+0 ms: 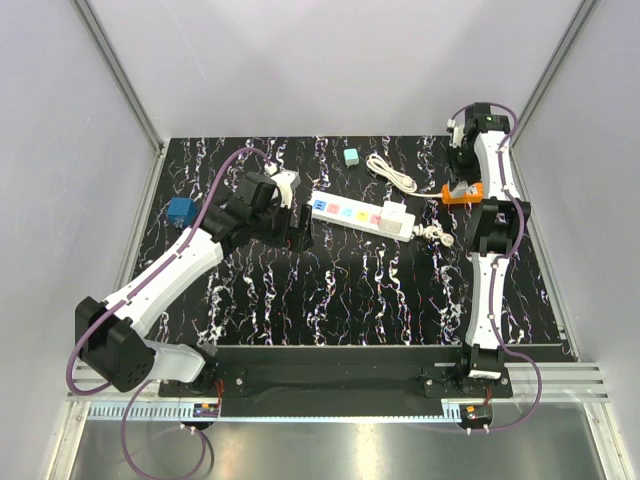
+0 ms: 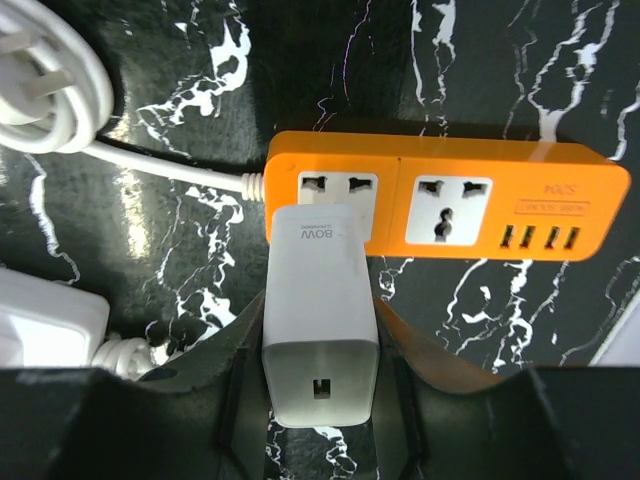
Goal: Insert the plug
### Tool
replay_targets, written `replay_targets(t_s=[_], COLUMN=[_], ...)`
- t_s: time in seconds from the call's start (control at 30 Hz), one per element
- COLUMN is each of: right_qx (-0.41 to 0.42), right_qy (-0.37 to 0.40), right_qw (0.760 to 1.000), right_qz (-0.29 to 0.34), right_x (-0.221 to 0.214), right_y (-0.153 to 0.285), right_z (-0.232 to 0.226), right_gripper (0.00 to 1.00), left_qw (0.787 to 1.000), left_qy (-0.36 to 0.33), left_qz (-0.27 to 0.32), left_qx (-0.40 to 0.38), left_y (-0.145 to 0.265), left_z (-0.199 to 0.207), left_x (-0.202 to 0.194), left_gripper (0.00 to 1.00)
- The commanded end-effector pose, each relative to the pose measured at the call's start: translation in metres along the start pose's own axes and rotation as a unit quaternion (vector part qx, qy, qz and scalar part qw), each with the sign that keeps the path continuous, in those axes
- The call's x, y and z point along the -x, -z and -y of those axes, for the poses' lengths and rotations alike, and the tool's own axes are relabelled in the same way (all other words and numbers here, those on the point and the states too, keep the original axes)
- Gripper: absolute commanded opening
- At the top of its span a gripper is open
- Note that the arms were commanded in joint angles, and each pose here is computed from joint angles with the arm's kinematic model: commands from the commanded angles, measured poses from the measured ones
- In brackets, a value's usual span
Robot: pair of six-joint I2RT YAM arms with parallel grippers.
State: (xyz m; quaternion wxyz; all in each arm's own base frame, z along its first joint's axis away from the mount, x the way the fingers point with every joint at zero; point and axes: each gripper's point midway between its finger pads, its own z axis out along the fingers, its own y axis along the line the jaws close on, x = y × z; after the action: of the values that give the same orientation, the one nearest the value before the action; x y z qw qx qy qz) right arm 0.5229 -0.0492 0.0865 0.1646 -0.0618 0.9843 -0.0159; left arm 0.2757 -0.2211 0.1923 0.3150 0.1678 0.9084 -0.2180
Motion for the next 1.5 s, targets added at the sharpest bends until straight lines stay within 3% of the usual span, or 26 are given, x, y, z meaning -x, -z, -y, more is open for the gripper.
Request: replay_targets(t_s=[0.0, 0.27, 0.57, 1.47], right_qx=[-0.012, -0.013, 0.033, 0.059], right_qy=[0.005, -0.007, -0.003, 0.000], right_qw=[1.000, 0.999, 0.998, 0.998], right_qz=[0.016, 0.033, 0.047, 0.019], right_x=[0.007, 0.012, 0.017, 0.005], right_y=[0.005, 0.007, 0.005, -0.012], right_z=[0.013, 0.030, 0.015, 0.000], right_gripper=[0.00, 0.00, 0.00, 0.00], left_qw=[1.000, 1.000, 1.000, 1.000], left_qy=[-0.003, -0.002, -0.002, -0.004], left_qz=[0.009, 0.006, 0.004, 0.010], left_qx=[-0.018, -0.015, -0.015, -0.016], left_y=[0.000, -0.001, -0.003, 0.001], left_z=[0.007, 0.006, 0.006, 0.007], left_x=[0.005, 0.004, 0.004, 0.006], left_gripper=[0.99, 0.99, 0.99, 0.99])
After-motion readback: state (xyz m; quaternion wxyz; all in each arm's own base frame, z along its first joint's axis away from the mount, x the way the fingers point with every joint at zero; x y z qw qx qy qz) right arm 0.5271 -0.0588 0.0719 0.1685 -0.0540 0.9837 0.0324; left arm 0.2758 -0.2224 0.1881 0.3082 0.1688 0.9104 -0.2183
